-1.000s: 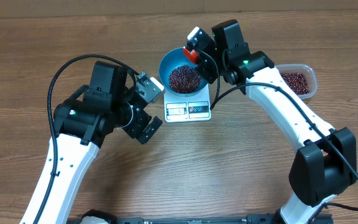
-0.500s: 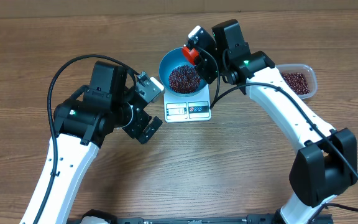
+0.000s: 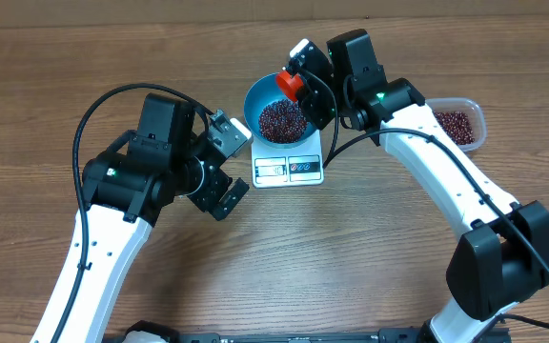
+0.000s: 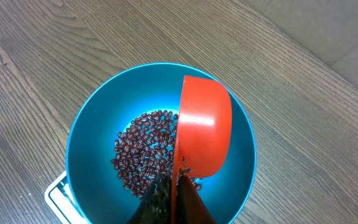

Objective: Scoop item into bowl and weigh 150g on scale
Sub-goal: 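Raise the emptied red scoop up out of the blue bowl, then move the red scoop with the right gripper over the bean tub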

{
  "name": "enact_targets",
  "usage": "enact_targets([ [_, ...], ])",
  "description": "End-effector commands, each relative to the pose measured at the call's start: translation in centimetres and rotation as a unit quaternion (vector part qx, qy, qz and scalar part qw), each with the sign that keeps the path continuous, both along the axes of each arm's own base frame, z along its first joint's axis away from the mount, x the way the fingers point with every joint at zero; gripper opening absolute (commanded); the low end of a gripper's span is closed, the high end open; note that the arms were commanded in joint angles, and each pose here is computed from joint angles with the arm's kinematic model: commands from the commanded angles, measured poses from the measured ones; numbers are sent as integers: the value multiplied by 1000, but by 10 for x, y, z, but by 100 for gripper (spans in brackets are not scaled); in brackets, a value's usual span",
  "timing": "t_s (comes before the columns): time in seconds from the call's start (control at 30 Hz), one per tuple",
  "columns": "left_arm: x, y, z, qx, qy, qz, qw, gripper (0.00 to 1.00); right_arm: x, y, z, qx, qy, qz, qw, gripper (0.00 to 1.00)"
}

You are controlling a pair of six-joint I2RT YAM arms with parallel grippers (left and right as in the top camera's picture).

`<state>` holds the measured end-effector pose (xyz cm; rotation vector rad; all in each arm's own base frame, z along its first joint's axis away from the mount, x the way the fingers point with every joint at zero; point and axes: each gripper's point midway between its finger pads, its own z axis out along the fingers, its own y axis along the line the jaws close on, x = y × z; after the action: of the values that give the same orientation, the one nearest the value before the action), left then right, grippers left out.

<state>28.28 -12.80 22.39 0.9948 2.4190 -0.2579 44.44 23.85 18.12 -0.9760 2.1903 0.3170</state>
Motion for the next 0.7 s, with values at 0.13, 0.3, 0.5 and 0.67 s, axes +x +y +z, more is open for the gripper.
enact_targets([
  [0.13,0,0,-2,0,3,-5,1000,100,1,-5,36,24,-27,-31,999,4],
  [0.3,0,0,-2,0,3,-5,1000,100,-3,-8,57,38,-42,-39,998,4],
  [0.5,0,0,-2,0,3,-5,1000,100,-5,-32,84,98,-20,-119,988,4],
  [0.67,0,0,-2,0,3,-5,1000,100,-14,-62,107,195,41,-164,966,4],
])
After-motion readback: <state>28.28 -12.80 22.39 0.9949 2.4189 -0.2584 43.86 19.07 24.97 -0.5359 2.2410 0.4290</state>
